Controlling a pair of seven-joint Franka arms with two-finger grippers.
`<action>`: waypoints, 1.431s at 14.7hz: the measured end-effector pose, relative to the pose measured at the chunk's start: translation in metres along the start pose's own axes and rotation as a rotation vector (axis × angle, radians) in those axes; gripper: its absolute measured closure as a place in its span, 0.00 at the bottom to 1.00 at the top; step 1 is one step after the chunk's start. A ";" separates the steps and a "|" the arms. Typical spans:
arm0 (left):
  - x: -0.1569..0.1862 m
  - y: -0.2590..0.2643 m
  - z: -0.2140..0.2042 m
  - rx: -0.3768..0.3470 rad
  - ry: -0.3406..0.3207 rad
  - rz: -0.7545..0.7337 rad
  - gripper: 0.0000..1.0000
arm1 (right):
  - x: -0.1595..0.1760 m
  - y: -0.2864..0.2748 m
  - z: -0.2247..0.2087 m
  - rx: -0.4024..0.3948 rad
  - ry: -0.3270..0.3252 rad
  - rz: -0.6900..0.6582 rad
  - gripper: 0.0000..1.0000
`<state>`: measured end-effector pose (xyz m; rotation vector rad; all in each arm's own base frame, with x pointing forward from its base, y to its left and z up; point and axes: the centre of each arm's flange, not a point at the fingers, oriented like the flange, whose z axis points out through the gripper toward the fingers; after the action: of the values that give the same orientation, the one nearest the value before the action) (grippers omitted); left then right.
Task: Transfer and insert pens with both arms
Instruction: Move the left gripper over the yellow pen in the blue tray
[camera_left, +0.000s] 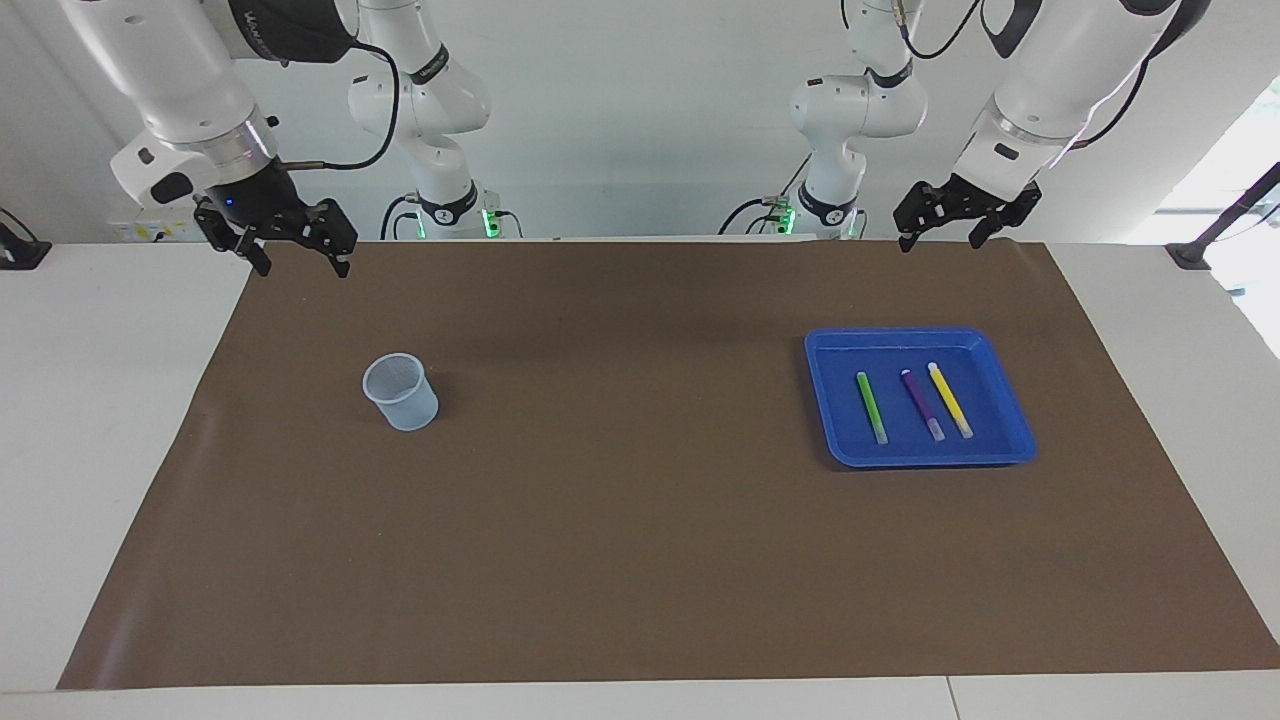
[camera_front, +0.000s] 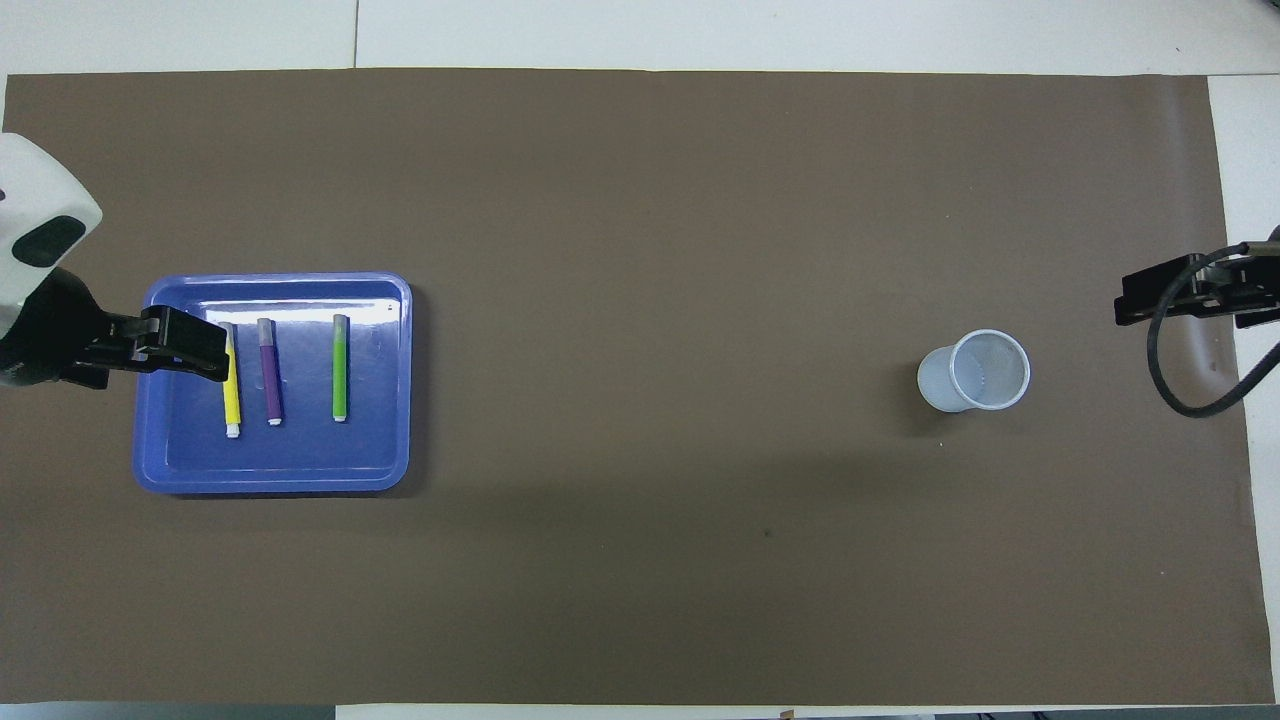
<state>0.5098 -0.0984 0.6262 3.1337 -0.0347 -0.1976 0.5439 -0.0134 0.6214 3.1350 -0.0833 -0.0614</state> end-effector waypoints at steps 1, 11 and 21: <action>0.000 0.000 0.000 0.000 0.000 0.000 0.00 | 0.000 0.000 0.000 0.000 0.000 0.000 0.00; 0.003 -0.007 0.009 -0.004 0.012 -0.016 0.00 | 0.000 0.000 0.000 0.000 0.000 0.000 0.00; 0.042 -0.155 0.199 -0.030 0.049 0.082 0.00 | 0.000 0.000 0.000 0.000 0.000 0.000 0.00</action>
<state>0.5297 0.0560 0.4230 3.0983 -0.1585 -0.1201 0.5439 -0.0134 0.6214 3.1350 -0.0833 -0.0615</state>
